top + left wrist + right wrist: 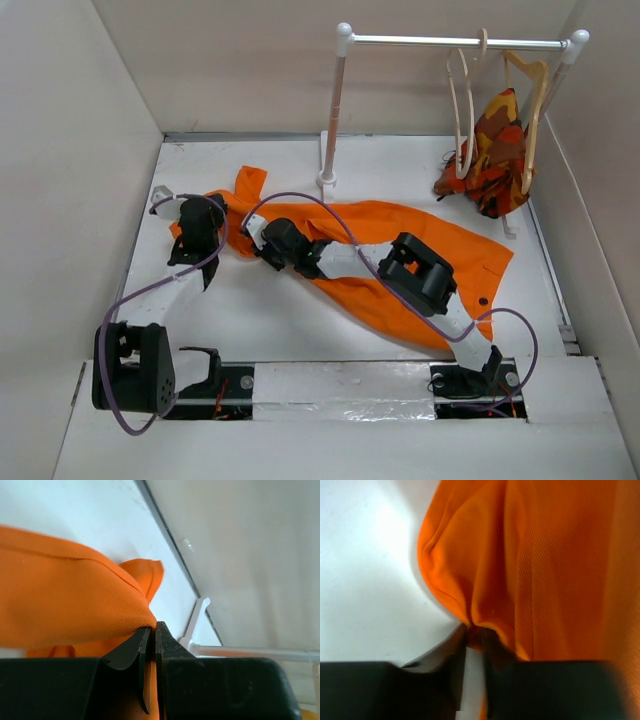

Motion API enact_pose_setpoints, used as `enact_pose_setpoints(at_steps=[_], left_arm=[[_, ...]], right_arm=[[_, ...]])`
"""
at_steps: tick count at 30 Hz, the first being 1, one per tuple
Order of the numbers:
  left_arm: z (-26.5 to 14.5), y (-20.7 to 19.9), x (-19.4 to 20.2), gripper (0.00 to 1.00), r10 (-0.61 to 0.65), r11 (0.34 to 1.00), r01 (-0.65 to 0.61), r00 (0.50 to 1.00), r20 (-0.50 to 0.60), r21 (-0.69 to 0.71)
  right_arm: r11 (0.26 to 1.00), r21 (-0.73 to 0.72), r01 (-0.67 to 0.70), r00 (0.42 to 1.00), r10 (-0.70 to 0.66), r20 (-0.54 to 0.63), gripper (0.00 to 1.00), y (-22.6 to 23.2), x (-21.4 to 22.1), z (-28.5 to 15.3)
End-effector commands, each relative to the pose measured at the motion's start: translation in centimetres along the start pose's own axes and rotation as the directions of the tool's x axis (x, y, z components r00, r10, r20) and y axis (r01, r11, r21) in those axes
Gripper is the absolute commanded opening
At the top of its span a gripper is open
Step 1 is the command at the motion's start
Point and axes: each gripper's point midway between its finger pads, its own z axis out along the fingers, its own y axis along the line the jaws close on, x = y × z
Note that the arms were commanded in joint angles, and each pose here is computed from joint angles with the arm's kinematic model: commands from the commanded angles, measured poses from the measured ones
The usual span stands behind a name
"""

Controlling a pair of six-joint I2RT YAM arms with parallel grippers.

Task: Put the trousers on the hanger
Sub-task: Flatten out the trousers at the center of the board.

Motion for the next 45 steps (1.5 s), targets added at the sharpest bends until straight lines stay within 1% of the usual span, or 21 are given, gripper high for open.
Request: enact_pose_setpoints(at_steps=[1, 2, 6, 8, 10, 15, 19, 21, 22, 25, 28, 30, 31, 33, 34, 35, 37, 39, 41, 44, 45], left_arm=[[-0.8, -4.2, -4.0, 0.00, -0.017, 0.996, 0.007, 0.993, 0.119, 0.084], [-0.8, -4.6, -4.2, 0.00, -0.014, 0.996, 0.003, 0.992, 0.124, 0.089], [-1.3, -6.9, -6.0, 0.00, 0.005, 0.994, -0.022, 0.988, 0.155, 0.109], [-1.3, -7.9, -6.7, 0.00, 0.030, 0.991, -0.051, 0.985, 0.172, 0.122], [-1.4, -10.1, -8.1, 0.00, 0.046, 0.987, -0.075, 0.979, 0.198, 0.139], [0.6, -13.5, -10.6, 0.00, 0.129, 0.980, -0.157, 0.969, 0.213, 0.124], [2.0, -14.1, -11.6, 0.00, 0.227, 0.969, -0.243, 0.950, 0.213, 0.052], [2.6, -13.6, -11.5, 0.00, 0.259, 0.964, -0.267, 0.944, 0.204, 0.014], [2.7, -13.2, -11.5, 0.00, 0.275, 0.960, -0.280, 0.940, 0.204, -0.004], [3.7, -11.6, -10.9, 0.00, 0.318, 0.948, -0.312, 0.930, 0.183, -0.065], [5.3, -9.5, -9.8, 0.00, 0.373, 0.924, -0.355, 0.918, 0.133, -0.145], [6.3, -6.9, -9.1, 0.05, 0.410, 0.889, -0.379, 0.909, 0.079, -0.256], [6.3, -5.9, -9.5, 0.09, 0.415, 0.874, -0.369, 0.905, 0.092, -0.316], [6.1, -4.5, -9.7, 0.21, 0.390, 0.870, -0.334, 0.916, 0.093, -0.361], [6.0, -4.2, -10.1, 0.25, 0.369, 0.882, -0.314, 0.924, 0.099, -0.351], [5.0, -5.1, -11.2, 0.35, 0.336, 0.907, -0.283, 0.932, 0.133, -0.312], [4.6, -5.7, -11.5, 0.47, 0.303, 0.937, -0.263, 0.940, 0.159, -0.231], [3.8, -7.2, -12.2, 0.49, 0.314, 0.942, -0.283, 0.932, 0.178, -0.181], [3.3, -8.4, -10.2, 0.45, 0.339, 0.936, -0.320, 0.931, 0.133, -0.147], [2.9, -6.2, -8.4, 0.37, 0.306, 0.941, -0.286, 0.947, 0.094, -0.178], [3.1, -3.3, -7.3, 0.36, 0.290, 0.940, -0.271, 0.955, 0.067, -0.208]], right_arm=[[0.993, 0.095, -0.070, 0.996, 0.064, 0.066, 0.05, -1.2, -1.5, 0.5], [0.992, 0.103, -0.073, 0.996, 0.067, 0.060, 0.00, -1.3, -1.3, 0.6], [0.998, 0.024, -0.058, 0.996, 0.056, 0.065, 0.00, 1.4, -1.6, -0.5], [0.995, -0.102, -0.006, 0.996, 0.016, 0.093, 0.00, 4.9, -2.1, -3.3], [0.987, -0.154, 0.047, 0.992, -0.028, 0.126, 0.00, 6.9, -2.9, -7.0], [0.914, -0.375, 0.153, 0.984, -0.106, 0.142, 0.00, 15.0, -2.4, -14.4], [0.887, -0.439, 0.144, 0.987, -0.100, 0.122, 0.00, 17.5, -0.8, -18.1], [0.880, -0.457, 0.129, 0.991, -0.098, 0.091, 0.13, 17.9, 0.2, -19.2], [0.883, -0.457, 0.109, 0.994, -0.085, 0.074, 0.40, 17.8, 0.5, -19.5], [0.906, -0.416, 0.080, 0.995, -0.049, 0.084, 0.75, 16.5, -0.2, -21.2], [0.928, -0.371, 0.037, 0.991, 0.013, 0.130, 0.78, 13.7, -2.2, -23.3], [0.950, -0.313, 0.007, 0.988, 0.042, 0.150, 0.78, 11.1, -3.0, -24.3], [0.958, -0.286, -0.013, 0.982, 0.065, 0.175, 0.73, 9.8, -3.5, -25.7], [0.991, -0.102, -0.091, 0.983, 0.106, 0.148, 0.62, 4.2, -2.0, -26.2], [0.986, -0.043, -0.163, 0.975, 0.167, 0.145, 0.37, 2.1, -1.4, -26.5], [0.978, 0.003, -0.207, 0.968, 0.204, 0.149, 0.18, 0.1, 0.0, -27.4], [0.947, 0.096, -0.305, 0.944, 0.288, 0.164, 0.00, -4.7, 1.9, -28.1], [0.941, 0.092, -0.327, 0.931, 0.304, 0.201, 0.00, -6.0, 3.0, -28.9], [0.936, 0.088, -0.341, 0.922, 0.315, 0.225, 0.00, -7.1, 3.4, -29.1], [0.952, 0.015, -0.307, 0.933, 0.298, 0.203, 0.00, -5.8, 3.1, -28.1], [0.954, 0.020, -0.300, 0.944, 0.294, 0.152, 0.00, -5.3, 4.0, -27.4]])
